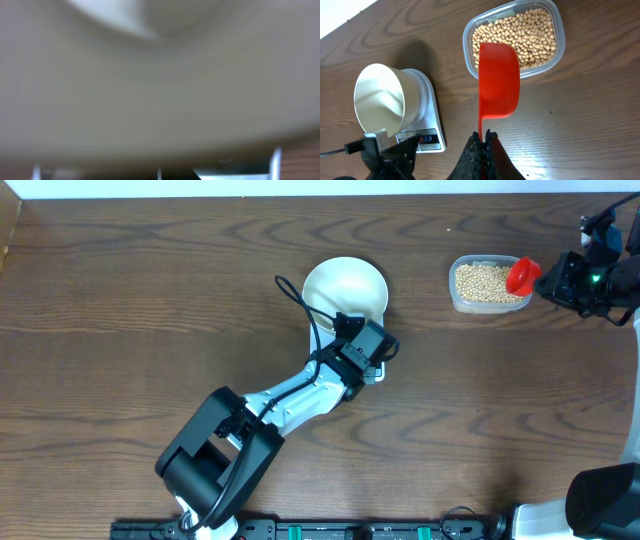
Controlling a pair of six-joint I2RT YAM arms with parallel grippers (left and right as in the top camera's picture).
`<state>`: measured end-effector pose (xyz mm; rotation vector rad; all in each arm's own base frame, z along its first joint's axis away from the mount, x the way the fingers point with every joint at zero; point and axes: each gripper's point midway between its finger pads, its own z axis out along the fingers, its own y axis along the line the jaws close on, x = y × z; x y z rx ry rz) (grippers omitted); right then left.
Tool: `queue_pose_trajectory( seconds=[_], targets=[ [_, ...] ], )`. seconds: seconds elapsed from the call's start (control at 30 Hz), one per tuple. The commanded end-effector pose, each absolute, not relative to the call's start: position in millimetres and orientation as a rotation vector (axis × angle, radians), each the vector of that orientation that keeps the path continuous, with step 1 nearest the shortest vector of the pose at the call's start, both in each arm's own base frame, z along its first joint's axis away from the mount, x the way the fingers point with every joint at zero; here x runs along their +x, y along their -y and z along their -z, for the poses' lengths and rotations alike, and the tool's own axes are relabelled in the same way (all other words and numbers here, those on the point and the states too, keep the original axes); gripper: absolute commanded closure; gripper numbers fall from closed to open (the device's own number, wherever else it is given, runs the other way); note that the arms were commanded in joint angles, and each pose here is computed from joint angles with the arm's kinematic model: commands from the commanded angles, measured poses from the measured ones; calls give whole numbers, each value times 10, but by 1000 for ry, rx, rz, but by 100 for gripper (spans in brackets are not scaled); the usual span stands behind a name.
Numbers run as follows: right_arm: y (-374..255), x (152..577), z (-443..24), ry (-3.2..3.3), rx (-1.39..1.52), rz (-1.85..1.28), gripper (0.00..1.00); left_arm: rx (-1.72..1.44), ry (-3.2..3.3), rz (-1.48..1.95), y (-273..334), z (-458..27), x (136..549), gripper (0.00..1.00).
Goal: Scoop item into bowl and weigh 50g on scale
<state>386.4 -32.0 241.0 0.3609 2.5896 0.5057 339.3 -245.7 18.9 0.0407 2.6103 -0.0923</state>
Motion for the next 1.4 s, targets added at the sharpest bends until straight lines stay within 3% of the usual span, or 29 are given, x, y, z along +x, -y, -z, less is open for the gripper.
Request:
queue_pose_trajectory(
  seconds=[0.0, 0.4, 0.8, 1.37],
  targets=[
    [341, 3878, -2478, -2573, 337, -493, 99, 90, -2576, 49, 2407, -307, 3352, 93],
    [336, 3878, -2479, -2573, 336, -494, 99, 108, -2613, 9, 2388, -112, 3311, 93],
    [337, 3878, -2479, -2573, 336, -494, 99, 218, -2539, 56, 2492, -366, 3391, 93],
    [326, 3878, -2483, -2572, 334, -503, 99, 256, -2638, 57, 2529, 61, 3293, 93]
  ],
)
